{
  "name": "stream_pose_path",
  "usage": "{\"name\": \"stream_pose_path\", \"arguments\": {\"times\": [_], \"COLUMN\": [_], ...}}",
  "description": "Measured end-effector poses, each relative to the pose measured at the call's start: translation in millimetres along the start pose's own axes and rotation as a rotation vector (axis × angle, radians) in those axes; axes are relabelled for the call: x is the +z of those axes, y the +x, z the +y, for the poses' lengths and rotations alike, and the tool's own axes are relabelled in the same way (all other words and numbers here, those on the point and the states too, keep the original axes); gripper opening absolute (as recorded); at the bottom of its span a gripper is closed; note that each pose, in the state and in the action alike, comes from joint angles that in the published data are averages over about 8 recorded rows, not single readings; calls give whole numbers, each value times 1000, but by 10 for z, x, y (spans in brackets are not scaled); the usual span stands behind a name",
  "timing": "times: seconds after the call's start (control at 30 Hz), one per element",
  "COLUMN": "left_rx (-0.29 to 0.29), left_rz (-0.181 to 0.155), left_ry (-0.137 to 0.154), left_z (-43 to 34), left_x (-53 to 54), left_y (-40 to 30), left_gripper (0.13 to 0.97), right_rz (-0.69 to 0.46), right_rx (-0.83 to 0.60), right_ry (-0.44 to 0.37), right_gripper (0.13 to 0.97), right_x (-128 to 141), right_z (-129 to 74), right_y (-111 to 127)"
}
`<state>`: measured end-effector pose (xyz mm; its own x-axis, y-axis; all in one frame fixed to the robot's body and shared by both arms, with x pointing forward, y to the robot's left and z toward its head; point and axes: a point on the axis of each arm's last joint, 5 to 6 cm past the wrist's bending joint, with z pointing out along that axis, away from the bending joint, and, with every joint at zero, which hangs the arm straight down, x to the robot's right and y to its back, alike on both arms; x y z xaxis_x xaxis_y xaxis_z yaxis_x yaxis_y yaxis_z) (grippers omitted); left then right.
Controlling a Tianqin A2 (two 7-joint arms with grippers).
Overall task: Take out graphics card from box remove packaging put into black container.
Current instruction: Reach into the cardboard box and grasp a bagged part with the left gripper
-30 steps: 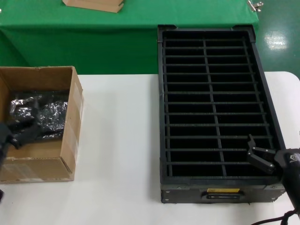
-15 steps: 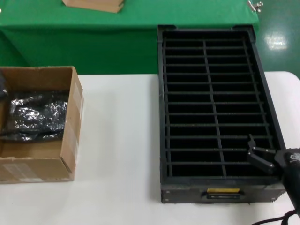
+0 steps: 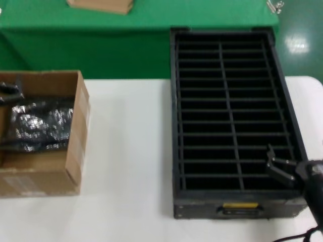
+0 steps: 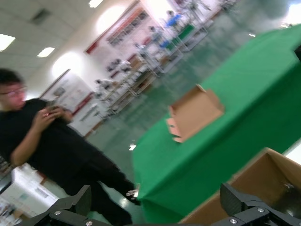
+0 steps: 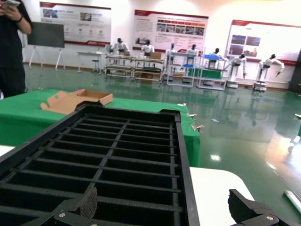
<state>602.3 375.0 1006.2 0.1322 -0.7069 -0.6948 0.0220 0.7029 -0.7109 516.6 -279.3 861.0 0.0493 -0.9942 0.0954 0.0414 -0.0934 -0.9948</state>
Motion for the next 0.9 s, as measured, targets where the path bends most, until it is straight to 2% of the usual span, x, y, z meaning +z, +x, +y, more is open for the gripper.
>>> {"name": "stream_pose_path", "arguments": {"times": [0.13,0.27,0.37,0.47,0.7,0.9], "left_rx": [92,189,254,318,467,576], "left_rz": [74,141,185,224,290,367], "left_ry": [-25,-37,-34,-17,37,47], "left_z": [43,76,87,87,78,110], "left_x": [197,363,460,549,758,874], "left_y": [59,121,154,166,124,58], "left_gripper": [966,966,966,966,966,966], "right_rz": [0,0,0,0,0,0], "right_rx": [0,0,0,0,0,0], "right_ry": [0,0,0,0,0,0], "right_gripper": [966,966,966,966,966,966], "right_x": [0,0,0,0,0,0], "right_z": [0,0,0,0,0,0], "right_y": [0,0,0,0,0,0]}}
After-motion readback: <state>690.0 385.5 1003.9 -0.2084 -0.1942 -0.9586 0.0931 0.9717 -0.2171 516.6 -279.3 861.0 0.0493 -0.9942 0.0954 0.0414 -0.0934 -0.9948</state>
